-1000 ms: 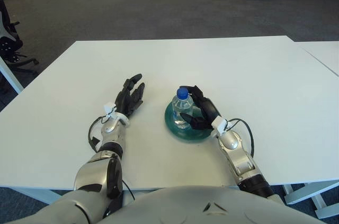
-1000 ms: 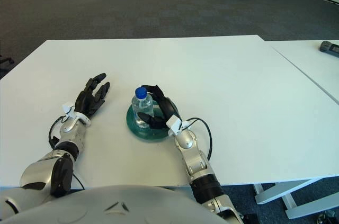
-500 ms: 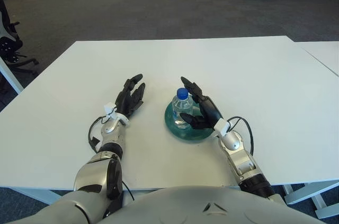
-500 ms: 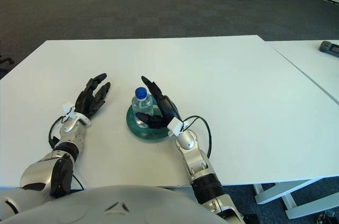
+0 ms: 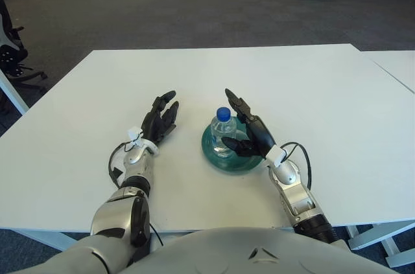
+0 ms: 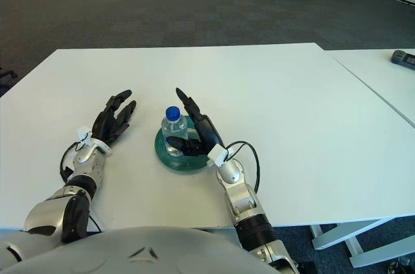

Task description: Put the bottle into the plate.

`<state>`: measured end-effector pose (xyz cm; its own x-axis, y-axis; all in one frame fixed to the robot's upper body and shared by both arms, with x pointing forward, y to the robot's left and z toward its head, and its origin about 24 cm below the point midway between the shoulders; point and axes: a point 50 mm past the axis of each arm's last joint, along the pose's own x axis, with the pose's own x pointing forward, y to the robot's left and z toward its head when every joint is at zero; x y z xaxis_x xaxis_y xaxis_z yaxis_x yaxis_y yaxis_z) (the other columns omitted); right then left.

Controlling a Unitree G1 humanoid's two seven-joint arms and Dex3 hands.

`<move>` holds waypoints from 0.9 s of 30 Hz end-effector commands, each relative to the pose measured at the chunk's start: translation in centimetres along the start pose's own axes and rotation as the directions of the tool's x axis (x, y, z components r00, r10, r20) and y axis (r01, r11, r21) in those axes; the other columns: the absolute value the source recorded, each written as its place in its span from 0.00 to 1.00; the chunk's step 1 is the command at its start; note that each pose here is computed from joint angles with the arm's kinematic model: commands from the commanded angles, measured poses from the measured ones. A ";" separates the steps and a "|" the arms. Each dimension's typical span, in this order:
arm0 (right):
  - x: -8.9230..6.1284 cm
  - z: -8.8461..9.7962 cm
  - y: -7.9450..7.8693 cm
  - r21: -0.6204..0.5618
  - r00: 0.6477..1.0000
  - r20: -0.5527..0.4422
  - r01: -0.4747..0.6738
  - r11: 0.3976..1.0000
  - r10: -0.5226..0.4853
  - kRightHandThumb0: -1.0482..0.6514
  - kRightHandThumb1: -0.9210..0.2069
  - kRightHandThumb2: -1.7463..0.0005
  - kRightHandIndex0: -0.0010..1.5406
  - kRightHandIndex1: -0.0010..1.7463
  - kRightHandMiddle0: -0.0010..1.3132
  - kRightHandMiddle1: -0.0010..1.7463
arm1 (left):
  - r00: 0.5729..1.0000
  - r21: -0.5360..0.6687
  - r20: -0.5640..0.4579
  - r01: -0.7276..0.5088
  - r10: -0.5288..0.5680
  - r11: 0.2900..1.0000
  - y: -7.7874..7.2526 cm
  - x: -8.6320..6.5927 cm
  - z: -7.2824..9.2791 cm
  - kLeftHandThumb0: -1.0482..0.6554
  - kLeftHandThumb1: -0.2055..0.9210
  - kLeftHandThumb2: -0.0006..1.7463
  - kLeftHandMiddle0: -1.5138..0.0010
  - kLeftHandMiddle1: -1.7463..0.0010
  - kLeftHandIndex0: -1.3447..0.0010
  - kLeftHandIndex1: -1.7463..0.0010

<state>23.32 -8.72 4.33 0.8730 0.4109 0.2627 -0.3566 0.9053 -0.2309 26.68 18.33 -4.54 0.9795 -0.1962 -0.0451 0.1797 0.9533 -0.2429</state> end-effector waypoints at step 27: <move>0.6 -3.5 -8.6 -0.056 0.825 -0.020 0.563 0.824 -0.565 0.13 0.00 0.44 0.01 0.01 0.01 0.00 | 0.993 -0.099 -0.111 -0.050 0.039 0.994 0.1 -2.0 -2.7 0.28 0.99 0.27 0.67 0.99 1.00 0.50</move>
<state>27.28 -16.13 3.42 0.9276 -0.1494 0.3424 0.1916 0.9771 -0.0927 26.67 18.57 -4.58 0.9824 -0.1824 -0.0411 0.1638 0.9457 -0.2808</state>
